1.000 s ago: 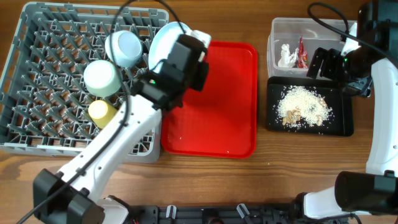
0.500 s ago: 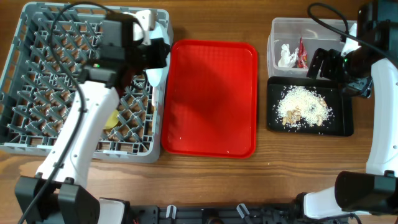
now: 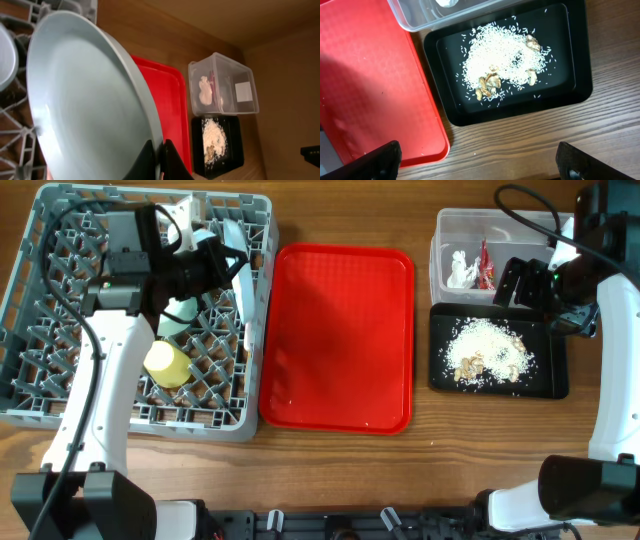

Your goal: Sort waste into correct bins and load items into the dishwasher rack

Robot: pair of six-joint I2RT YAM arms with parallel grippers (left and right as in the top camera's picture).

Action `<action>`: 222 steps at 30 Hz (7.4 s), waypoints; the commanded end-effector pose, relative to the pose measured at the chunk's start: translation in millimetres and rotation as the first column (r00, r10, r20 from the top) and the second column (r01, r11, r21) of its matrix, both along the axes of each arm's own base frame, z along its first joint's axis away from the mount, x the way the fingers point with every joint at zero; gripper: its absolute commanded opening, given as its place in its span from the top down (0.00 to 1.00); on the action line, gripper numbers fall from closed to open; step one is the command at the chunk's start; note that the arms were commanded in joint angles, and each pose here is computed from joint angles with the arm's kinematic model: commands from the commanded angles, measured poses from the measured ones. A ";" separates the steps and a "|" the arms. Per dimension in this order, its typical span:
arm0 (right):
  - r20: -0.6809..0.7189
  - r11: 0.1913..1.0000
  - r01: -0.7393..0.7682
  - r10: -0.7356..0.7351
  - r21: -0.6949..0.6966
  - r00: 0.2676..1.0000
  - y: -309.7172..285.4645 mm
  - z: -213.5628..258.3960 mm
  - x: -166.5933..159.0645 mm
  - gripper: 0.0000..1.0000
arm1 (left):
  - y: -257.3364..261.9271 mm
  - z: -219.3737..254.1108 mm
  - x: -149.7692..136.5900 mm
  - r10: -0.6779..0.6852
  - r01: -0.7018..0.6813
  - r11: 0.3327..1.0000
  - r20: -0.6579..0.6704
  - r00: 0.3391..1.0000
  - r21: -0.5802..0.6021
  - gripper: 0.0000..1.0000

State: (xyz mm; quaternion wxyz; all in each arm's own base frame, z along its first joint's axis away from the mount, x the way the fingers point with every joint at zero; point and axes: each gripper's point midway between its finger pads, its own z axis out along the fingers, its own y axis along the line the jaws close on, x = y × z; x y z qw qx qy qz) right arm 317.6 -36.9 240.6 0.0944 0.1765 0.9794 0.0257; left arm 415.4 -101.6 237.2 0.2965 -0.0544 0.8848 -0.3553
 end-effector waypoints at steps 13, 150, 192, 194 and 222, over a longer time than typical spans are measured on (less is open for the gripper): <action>0.015 1.000 -0.014 0.014 -0.008 1.000 0.7 5.6 -2.4 0.00 | 64.0 -33.7 -27.6 0.211 -0.179 0.969 -0.194 0.958 0.169 0.57; 0.903 0.917 0.026 0.385 -0.397 0.191 35.7 -64.1 -70.8 0.00 | 76.2 9.5 -212.7 0.118 -0.203 0.855 0.202 0.972 0.477 0.00; 0.903 0.917 0.026 0.385 -0.397 0.191 35.7 -64.1 -70.8 0.00 | 79.7 -52.5 -185.4 0.127 -0.424 0.843 0.646 0.753 0.330 0.00; 0.903 0.917 0.026 0.385 -0.397 0.191 35.7 -64.1 -70.8 0.00 | 79.8 -57.9 -179.5 0.126 -0.450 0.843 0.704 0.699 0.296 0.00; 0.903 0.917 0.026 0.385 -0.397 0.191 35.7 -64.1 -70.8 0.00 | 78.6 -80.6 -170.0 0.080 -0.463 0.834 0.764 0.640 0.300 0.00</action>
